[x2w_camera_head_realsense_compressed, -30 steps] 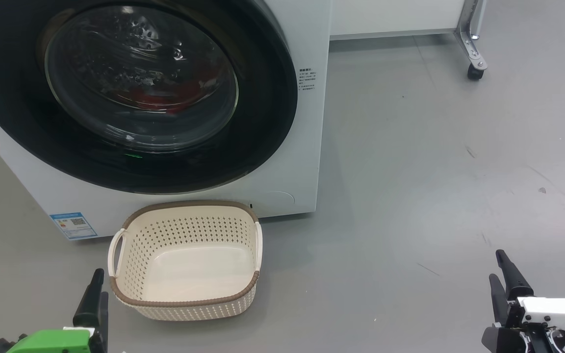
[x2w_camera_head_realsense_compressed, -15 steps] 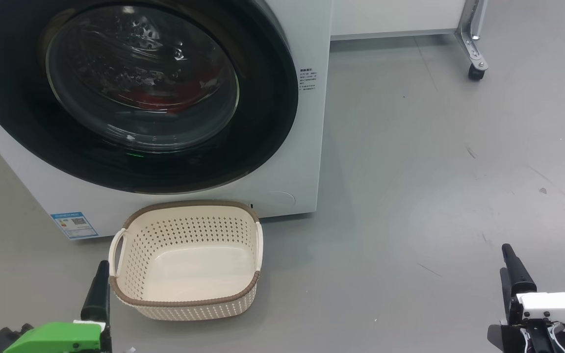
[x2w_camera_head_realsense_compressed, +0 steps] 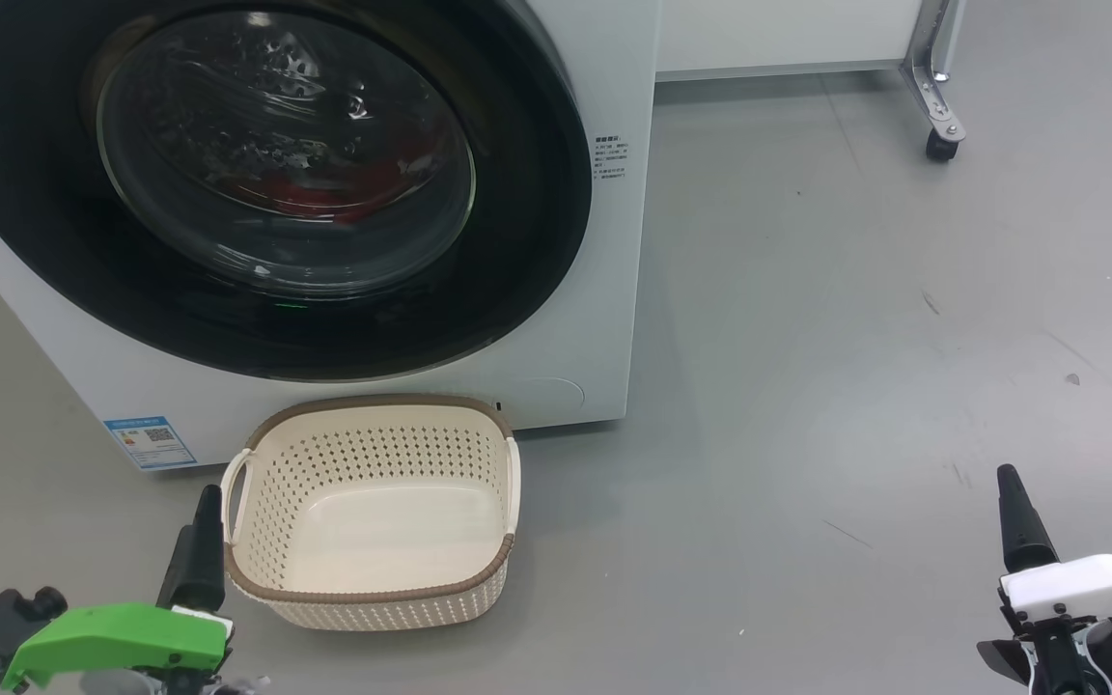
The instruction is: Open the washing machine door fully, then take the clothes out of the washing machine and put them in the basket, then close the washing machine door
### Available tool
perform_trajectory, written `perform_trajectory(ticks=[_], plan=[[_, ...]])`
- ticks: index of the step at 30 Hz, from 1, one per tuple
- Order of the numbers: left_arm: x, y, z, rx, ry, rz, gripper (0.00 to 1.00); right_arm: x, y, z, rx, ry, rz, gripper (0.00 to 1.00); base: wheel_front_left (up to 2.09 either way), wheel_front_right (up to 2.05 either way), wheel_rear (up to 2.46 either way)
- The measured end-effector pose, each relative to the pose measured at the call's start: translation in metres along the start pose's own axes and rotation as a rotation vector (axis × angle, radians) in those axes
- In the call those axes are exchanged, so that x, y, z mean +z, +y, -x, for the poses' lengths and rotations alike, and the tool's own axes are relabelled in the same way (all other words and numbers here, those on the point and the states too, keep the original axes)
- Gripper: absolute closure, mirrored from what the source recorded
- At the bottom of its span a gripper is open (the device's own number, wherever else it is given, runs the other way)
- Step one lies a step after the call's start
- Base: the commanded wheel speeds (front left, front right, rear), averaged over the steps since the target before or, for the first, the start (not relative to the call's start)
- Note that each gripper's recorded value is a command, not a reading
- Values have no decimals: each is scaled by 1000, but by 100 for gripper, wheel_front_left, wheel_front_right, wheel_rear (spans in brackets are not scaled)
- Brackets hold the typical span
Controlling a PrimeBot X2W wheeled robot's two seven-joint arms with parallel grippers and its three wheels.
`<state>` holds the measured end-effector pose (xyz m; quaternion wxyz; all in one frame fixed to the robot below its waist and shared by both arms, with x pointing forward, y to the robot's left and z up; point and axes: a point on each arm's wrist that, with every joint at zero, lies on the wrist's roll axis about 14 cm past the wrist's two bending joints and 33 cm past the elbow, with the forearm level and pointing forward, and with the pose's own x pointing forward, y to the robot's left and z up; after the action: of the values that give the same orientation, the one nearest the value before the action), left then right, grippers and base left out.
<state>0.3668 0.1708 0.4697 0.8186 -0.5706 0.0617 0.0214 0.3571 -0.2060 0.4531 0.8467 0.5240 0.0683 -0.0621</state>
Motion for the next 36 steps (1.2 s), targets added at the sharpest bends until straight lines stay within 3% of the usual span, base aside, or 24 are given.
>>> perform_trajectory(ticks=[23, 36], plan=[[-21, -14, 3, -43, 47, -526, 0, -21, 14, 1, 41, 46, 443, 0, 0, 0, 0], [-34, -22, 6, -83, 43, -714, 0, -38, 26, 3, 99, 54, 642, 0, 0, 0, 0]])
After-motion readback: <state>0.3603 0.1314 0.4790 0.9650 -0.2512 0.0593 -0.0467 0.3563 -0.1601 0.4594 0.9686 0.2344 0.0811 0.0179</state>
